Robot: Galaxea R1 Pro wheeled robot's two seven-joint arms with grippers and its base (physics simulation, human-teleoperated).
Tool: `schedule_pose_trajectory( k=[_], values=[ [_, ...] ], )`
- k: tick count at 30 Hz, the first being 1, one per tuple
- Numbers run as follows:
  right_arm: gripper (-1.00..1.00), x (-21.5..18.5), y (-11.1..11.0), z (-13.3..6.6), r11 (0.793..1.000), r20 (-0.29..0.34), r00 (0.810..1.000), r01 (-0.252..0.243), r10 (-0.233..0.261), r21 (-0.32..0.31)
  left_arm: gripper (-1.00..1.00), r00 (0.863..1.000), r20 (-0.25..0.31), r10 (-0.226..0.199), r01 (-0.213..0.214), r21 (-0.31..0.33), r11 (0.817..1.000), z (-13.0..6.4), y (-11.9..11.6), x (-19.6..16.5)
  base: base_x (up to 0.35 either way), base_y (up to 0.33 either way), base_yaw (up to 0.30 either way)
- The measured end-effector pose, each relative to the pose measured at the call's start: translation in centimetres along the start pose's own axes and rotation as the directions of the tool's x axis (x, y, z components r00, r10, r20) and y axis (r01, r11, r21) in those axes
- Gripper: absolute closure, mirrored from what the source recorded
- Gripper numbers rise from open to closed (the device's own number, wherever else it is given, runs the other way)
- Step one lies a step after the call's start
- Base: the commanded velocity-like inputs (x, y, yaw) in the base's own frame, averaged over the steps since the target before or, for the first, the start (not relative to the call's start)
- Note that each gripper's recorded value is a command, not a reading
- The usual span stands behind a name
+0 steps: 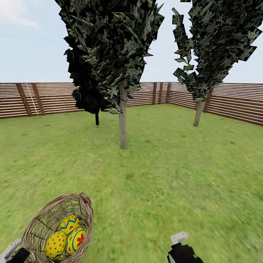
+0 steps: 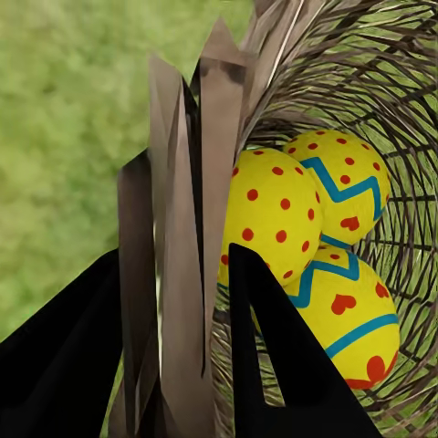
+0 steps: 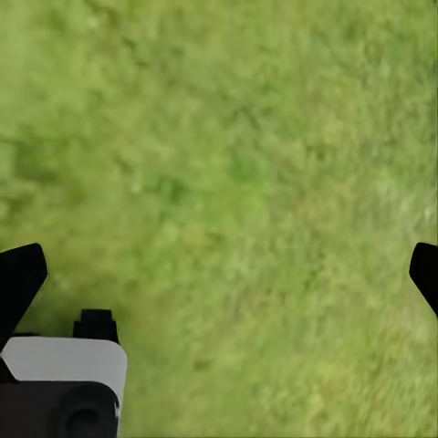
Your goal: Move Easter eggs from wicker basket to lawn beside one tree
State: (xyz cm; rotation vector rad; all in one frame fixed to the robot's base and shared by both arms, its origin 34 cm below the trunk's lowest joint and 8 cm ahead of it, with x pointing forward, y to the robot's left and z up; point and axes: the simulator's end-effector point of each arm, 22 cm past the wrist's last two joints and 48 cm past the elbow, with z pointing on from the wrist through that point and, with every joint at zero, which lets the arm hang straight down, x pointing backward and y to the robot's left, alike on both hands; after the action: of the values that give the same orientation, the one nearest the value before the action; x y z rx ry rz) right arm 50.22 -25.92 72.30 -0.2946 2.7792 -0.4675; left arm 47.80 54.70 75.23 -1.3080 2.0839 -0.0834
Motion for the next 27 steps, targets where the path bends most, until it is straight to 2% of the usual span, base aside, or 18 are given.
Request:
schedule_pose_trajectory(
  k=[10, 27],
  values=[
    [-1.00, 0.23, -0.17, -0.73, 1.000, 0.000, 1.000, 0.000, 0.000, 0.000, 1.00, 1.000, -0.001, -0.002, 0.002, 0.001, 1.000, -0.73, 0.02, -0.10, 0.316, 0.152, 0.000],
    [-1.00, 0.23, -0.15, -0.72, 1.000, 0.000, 1.000, 0.000, 0.000, 0.000, 1.00, 1.000, -0.005, 0.000, 0.000, 0.002, 1.000, -0.70, -0.11, 0.20, 0.317, 0.149, 0.000]
  ],
)
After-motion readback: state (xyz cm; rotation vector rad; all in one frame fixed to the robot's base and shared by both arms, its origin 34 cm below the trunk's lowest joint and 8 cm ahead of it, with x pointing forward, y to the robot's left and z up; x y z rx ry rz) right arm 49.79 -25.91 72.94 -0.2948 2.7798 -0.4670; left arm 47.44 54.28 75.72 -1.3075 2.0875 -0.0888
